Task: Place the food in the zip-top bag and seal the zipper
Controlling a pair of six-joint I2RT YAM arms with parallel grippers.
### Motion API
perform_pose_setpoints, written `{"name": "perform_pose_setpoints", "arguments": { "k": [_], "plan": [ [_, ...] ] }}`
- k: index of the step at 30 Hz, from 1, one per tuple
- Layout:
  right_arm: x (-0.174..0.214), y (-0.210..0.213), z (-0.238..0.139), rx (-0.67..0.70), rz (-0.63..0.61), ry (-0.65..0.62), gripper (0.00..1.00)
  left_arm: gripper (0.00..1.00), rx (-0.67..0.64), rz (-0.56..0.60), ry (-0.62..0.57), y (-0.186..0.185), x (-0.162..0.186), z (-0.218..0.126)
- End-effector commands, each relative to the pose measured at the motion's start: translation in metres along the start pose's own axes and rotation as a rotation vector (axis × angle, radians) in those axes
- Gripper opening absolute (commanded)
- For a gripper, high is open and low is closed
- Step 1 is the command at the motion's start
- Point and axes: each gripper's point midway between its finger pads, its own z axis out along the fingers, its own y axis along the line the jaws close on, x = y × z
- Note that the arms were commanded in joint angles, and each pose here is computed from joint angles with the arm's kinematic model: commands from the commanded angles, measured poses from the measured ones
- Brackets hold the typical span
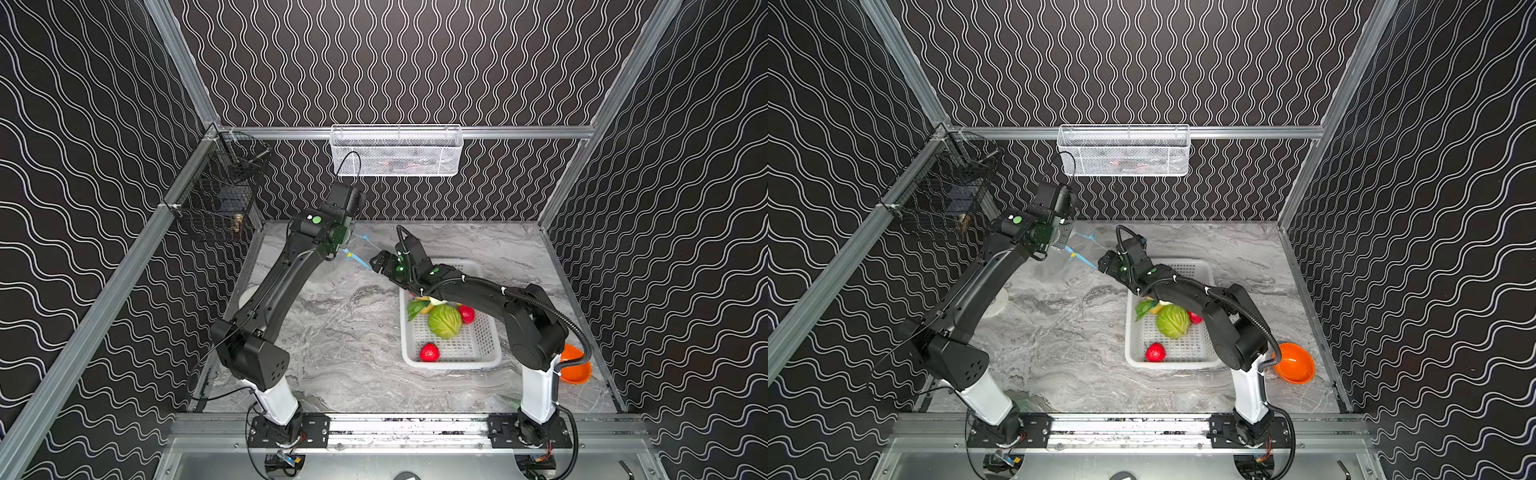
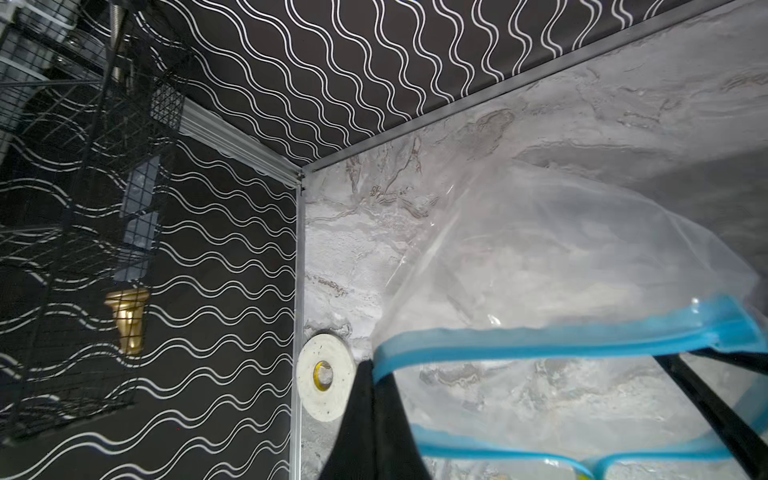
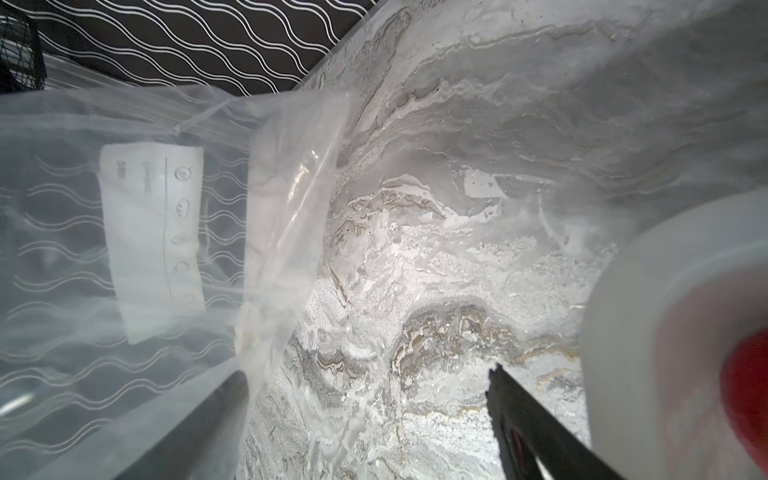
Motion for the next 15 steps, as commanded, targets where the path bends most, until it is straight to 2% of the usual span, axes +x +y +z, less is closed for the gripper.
{"name": "perform_pose_setpoints", "arguments": {
  "k": [1, 9, 15],
  "plan": [
    [0.000, 0.002, -0.004, 0.002, -0.001, 0.015, 0.90, 0.00, -0.047, -0.025, -0.026, 0.011, -0.003, -0.004],
    [-0.009, 0.044, -0.012, -0.110, -0.011, 0.035, 0.90, 0.00, 0.004, 0.009, -0.015, -0.015, 0.008, -0.001],
    [-0.014, 0.048, -0.021, -0.093, 0.008, 0.030, 0.93, 0.00, -0.001, 0.030, -0.020, -0.027, 0.008, -0.002]
  ]
}}
